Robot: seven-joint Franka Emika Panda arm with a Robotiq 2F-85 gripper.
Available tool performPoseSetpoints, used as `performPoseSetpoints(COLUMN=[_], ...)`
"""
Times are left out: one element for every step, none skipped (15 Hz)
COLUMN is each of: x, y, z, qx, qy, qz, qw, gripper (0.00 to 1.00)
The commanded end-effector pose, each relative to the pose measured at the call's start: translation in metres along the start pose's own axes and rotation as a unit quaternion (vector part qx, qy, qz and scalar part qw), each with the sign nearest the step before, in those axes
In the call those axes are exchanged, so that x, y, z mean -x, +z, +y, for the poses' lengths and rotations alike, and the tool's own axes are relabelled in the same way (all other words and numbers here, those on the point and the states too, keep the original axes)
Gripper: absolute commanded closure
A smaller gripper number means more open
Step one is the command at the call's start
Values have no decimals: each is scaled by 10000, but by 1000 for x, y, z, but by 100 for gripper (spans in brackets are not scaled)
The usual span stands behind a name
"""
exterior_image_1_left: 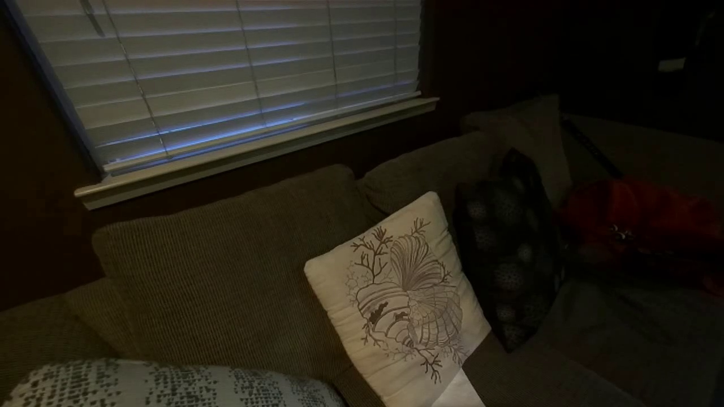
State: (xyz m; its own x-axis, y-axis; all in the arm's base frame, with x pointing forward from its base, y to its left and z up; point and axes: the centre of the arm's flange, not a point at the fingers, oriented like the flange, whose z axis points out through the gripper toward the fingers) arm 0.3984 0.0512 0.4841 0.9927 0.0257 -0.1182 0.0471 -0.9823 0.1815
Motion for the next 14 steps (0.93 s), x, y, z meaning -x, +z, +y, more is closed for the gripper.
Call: performPoseSetpoints(x=[-42,-54,-66,-80,-94,-110,-126,-139,-152,-161,-127,-134,-136,-135], y=[10,14,17,21,24,28,30,33,37,40,39,45,49,48], z=[11,13,15,15,16,15,13,9,6,4,11,9,9,10], qx=[-177,-195,-236,-238,-264,-257,-221,-195,-172,-195,-281,-286,-283,-283], qy=[834,1005,1180,1282,1427,1562,1653,1724,1757,1787,1648,1658,1657,1660], qz=[-3,84,146,248,443,596,798,901,978,993,919,891,853,854], qw=[9964,9947,9926,9911,9884,9856,9828,9807,9794,9787,9816,9817,9821,9820], gripper=[0,0,0,0,0,0,0,0,0,0,0,0,0,0])
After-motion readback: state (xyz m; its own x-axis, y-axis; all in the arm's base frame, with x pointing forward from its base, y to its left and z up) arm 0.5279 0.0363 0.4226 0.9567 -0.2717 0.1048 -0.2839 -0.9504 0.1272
